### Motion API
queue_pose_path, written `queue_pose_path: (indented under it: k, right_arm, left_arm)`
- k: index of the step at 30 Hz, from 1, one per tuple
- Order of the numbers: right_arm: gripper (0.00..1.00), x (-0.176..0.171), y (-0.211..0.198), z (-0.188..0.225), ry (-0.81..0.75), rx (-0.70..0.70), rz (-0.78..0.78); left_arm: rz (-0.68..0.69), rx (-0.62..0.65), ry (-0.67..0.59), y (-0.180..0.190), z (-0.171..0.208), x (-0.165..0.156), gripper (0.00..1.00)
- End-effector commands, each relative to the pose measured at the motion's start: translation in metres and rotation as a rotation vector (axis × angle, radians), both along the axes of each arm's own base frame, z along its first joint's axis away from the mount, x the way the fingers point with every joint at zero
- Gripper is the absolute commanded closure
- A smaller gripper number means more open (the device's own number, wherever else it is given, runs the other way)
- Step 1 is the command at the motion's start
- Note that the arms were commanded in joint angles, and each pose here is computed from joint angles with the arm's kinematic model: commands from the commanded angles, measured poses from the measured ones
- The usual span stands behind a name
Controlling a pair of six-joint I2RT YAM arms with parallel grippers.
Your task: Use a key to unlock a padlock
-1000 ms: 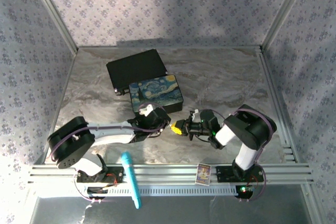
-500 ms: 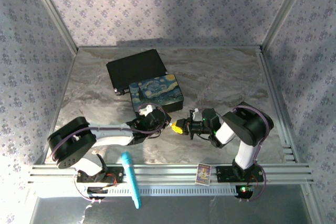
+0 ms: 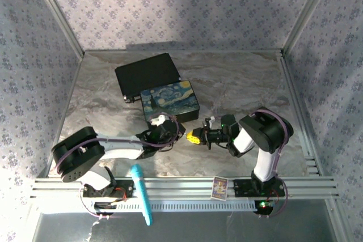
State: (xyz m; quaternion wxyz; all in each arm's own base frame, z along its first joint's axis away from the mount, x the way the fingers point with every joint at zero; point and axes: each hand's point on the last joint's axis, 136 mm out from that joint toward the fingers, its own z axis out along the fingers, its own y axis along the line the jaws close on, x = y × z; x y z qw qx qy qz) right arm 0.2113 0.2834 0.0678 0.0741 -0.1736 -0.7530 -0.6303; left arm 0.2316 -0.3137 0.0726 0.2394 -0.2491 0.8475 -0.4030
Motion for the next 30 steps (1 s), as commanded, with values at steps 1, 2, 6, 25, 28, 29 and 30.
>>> queue_pose_path:
  k: [1, 2, 6, 25, 28, 29, 30]
  right_arm:
    - [1.00, 0.031, 0.010, 0.025, -0.118, 0.058, -0.060]
    - [1.00, 0.031, 0.013, 0.027, -0.122, 0.062, -0.053]
    - [1.00, 0.034, 0.012, 0.029, -0.125, 0.066, -0.061]
    - [1.00, 0.035, 0.019, 0.003, -0.119, 0.021, -0.042]
    - [1.00, 0.037, 0.021, 0.008, -0.137, 0.026, -0.053]
    - [1.00, 0.037, 0.021, 0.010, -0.140, 0.029, -0.058]
    - [1.00, 0.039, 0.022, 0.015, -0.152, 0.038, -0.062]
  left_arm:
    - [-0.264, -0.171, -0.037, -0.057, 0.041, -0.040, 1.00]
    - [-0.270, -0.174, -0.038, -0.059, 0.043, -0.040, 1.00]
    - [-0.268, -0.196, -0.046, -0.061, 0.043, -0.041, 1.00]
    - [-0.270, -0.295, -0.080, -0.060, 0.064, -0.046, 1.00]
    - [-0.281, -0.252, -0.077, -0.062, 0.062, -0.045, 1.00]
    - [-0.285, -0.248, -0.077, -0.062, 0.062, -0.046, 1.00]
    - [-0.282, -0.240, -0.073, -0.062, 0.059, -0.046, 1.00]
